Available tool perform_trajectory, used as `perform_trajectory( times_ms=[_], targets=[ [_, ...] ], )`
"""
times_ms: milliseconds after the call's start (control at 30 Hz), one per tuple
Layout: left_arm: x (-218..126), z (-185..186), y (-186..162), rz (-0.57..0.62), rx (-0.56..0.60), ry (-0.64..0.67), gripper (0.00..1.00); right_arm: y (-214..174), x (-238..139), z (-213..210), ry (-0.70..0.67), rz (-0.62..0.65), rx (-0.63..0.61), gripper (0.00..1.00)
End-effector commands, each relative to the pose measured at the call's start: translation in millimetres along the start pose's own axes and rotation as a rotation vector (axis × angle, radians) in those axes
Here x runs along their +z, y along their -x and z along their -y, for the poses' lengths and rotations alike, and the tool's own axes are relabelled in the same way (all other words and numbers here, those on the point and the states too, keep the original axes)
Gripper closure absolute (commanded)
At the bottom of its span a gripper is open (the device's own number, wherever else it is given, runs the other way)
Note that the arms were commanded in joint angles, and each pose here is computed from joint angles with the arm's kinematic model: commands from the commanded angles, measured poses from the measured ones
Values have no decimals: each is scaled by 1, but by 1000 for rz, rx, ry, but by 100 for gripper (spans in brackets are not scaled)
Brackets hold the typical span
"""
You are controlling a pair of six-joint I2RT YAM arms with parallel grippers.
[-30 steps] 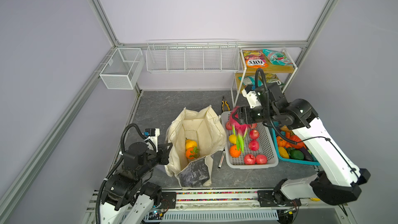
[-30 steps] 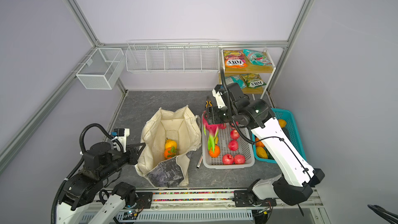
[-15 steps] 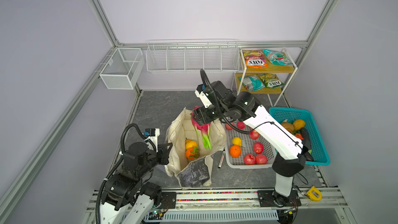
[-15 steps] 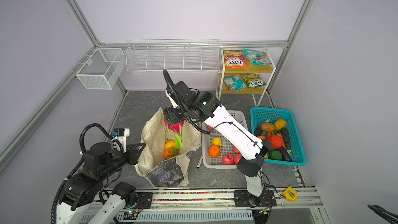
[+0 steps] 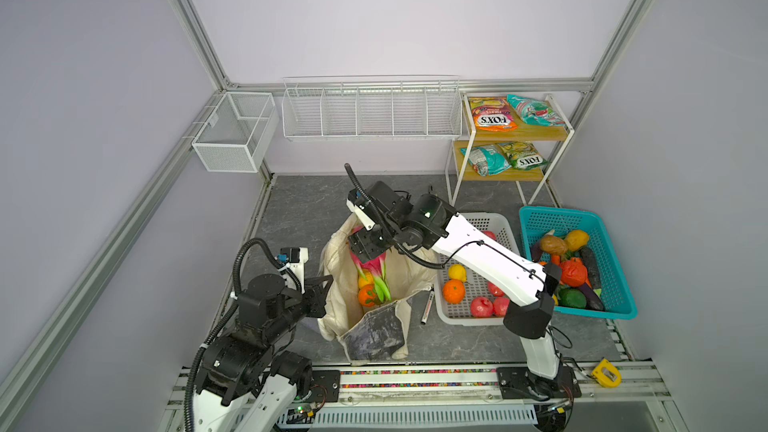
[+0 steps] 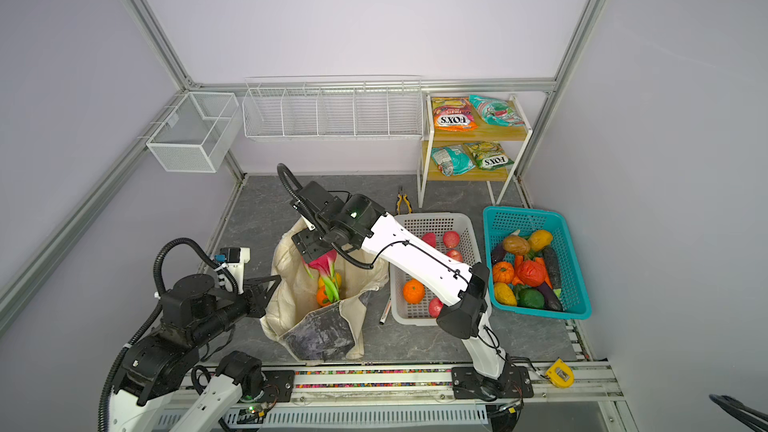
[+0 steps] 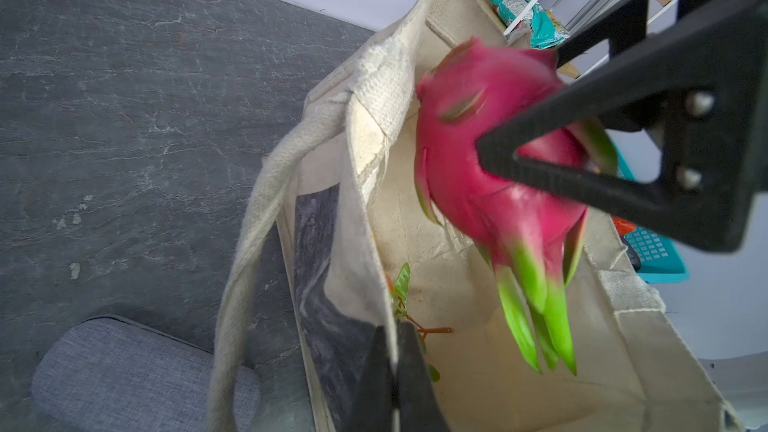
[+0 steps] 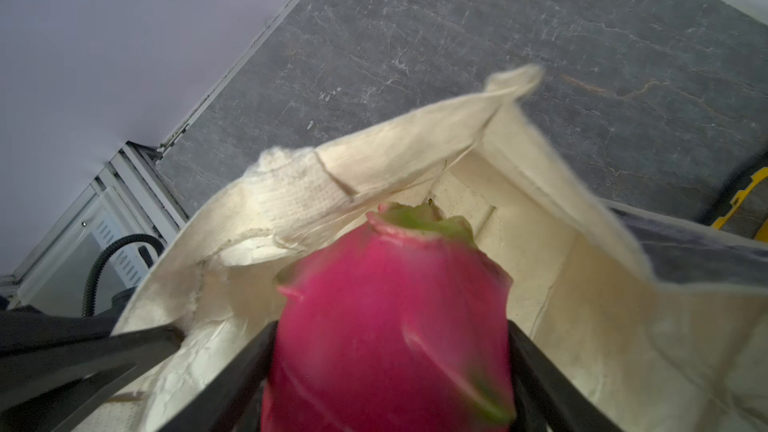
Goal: Place the food into the grocery bag and tie it
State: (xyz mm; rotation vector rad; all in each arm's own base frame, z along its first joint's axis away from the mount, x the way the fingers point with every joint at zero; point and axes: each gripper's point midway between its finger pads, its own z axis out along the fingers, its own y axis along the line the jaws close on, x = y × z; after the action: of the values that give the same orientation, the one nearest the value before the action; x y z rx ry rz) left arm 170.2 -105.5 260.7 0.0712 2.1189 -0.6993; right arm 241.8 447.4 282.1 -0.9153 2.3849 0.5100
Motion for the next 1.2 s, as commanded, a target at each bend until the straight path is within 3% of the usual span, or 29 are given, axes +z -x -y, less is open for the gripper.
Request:
perform_trajectory(
  times_ms=[0, 733, 1167],
  targets=[
    [-1, 1, 2, 16, 19, -9, 100, 3, -3, -11, 10, 41, -27, 22],
    [-3, 3, 3, 26, 22, -19, 100, -16, 37, -9, 105, 104, 178, 22],
    [-5, 4, 3, 33, 24, -22, 100, -36, 65, 2, 58, 54, 223, 22]
  ],
)
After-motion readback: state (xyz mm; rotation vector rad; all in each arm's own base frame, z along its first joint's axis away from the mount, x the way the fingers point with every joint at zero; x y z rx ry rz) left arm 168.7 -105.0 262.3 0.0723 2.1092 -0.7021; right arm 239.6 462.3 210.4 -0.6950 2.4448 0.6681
